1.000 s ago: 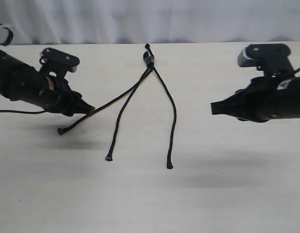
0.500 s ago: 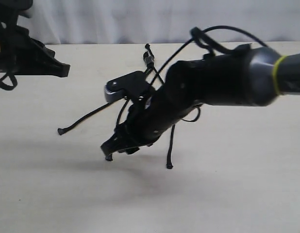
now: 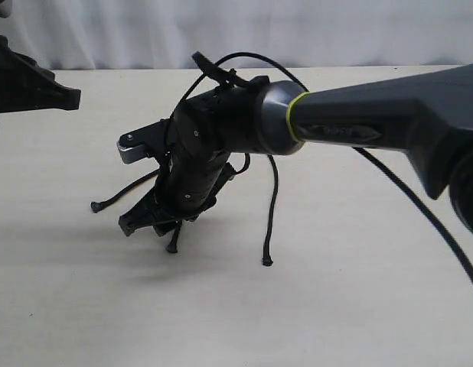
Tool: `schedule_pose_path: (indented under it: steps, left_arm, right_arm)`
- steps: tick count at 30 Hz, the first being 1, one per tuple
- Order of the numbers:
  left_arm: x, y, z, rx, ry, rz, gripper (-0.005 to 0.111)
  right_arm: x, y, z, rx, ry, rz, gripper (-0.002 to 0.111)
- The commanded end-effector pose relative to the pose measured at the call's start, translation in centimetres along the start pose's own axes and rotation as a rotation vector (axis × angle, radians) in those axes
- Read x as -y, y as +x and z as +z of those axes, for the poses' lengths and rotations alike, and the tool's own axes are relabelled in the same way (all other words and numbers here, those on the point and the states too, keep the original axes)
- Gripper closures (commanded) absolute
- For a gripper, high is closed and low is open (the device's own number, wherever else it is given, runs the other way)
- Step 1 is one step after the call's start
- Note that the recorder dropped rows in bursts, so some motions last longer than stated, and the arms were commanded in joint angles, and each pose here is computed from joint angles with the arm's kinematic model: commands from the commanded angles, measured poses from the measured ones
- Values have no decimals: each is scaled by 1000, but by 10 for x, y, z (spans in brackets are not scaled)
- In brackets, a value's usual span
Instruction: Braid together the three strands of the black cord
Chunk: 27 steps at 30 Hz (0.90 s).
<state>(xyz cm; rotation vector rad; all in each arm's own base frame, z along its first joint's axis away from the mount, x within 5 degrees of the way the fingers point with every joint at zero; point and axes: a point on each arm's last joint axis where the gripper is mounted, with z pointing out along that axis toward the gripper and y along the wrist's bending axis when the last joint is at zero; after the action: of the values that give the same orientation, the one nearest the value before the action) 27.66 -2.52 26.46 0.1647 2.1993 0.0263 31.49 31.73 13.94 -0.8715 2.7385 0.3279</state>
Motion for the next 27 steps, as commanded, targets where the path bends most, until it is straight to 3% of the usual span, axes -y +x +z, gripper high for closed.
schedule_pose_path:
  steps: [1,5,10,14,16,20,23,27]
  left_arm:
    - [0,-1,-1,19,2,-10,107]
    - [0,-1,-1,20,2,-10,107]
    - [0,-1,-1,20,2,-10,107]
    - [0,-1,-1,20,2,-10,107]
    - [0,-1,-1,20,2,-10,107]
    - [0,-1,-1,13,3,-18,107]
    - [0,-1,-1,12,4,-29,107]
    - [0,-1,-1,12,4,-29,107]
  right_arm:
    - [4,1,15,-30,35,-9,62]
    - [7,2,24,-36,55,-29,69]
    - [9,2,25,-39,70,-100,103]
    - [10,-2,6,-25,87,-149,104]
    - [18,-6,-35,-12,163,-205,104]
    - [41,-8,-80,-7,281,-236,104]
    - [79,-7,-116,1,388,-185,104]
    - [125,-4,-134,20,419,-44,104]
